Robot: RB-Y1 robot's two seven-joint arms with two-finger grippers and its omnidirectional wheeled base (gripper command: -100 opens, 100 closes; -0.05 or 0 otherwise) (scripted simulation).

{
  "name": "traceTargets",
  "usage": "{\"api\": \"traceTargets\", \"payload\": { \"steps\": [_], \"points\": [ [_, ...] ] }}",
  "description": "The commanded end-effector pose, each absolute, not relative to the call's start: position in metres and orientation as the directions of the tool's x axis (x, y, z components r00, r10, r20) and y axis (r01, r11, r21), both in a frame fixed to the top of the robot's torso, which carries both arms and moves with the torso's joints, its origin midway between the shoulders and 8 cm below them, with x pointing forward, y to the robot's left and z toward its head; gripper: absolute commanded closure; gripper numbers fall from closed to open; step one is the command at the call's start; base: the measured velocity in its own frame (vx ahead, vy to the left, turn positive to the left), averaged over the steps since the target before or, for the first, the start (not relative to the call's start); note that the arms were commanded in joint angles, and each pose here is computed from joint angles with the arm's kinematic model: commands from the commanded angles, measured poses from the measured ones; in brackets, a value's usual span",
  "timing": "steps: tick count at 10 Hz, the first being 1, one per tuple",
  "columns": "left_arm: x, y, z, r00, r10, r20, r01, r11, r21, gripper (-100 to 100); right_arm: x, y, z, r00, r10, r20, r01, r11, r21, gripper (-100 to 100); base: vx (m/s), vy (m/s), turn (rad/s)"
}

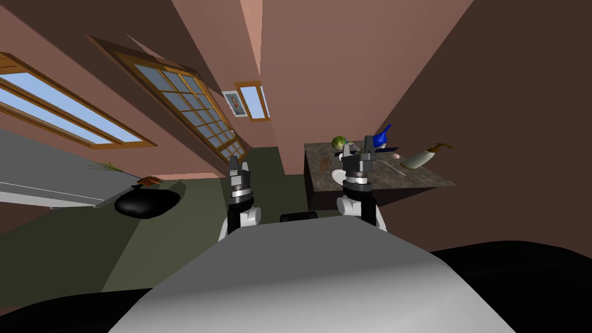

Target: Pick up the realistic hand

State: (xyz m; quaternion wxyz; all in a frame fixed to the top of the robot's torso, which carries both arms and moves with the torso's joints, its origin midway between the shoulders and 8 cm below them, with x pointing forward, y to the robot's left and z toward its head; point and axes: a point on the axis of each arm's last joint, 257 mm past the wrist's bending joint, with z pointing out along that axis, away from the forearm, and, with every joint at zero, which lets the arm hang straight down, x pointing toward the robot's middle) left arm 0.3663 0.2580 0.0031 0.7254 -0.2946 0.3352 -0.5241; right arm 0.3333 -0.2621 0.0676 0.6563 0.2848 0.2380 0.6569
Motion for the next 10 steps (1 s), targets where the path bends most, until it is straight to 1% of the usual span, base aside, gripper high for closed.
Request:
{"api": "traceTargets", "payload": {
  "steps": [1, 4, 8, 10],
  "points": [
    [0.366, 0.258, 0.003, 0.226, -0.958, -0.178, 0.563, 0.277, -0.779, 0, 0.334, -0.259, 0.063, 0.023, 1.000, 0.021, -0.719, 0.002, 0.695, -100, -0.013, 0.025, -0.034],
    [0.366, 0.258, 0.003, 0.226, -0.958, -0.177, 0.563, 0.277, -0.779, 0, 0.334, -0.252, 0.047, 0.039, 0.995, -0.089, -0.696, 0.091, 0.713, -100, -0.039, 0.084, -0.056],
    [0.366, 0.258, 0.003, 0.226, -0.958, -0.177, 0.563, 0.277, -0.779, 0, 0.332, -0.247, 0.004, 0.081, 0.954, -0.289, -0.638, 0.272, 0.721, -100, -0.043, 0.126, -0.093],
    [0.366, 0.258, 0.003, 0.226, -0.958, -0.177, 0.563, 0.277, -0.779, 0, 0.329, -0.246, -0.025, 0.089, 0.908, -0.409, -0.598, 0.377, 0.707, -100, -0.073, 0.115, -0.126]
  ]
}}
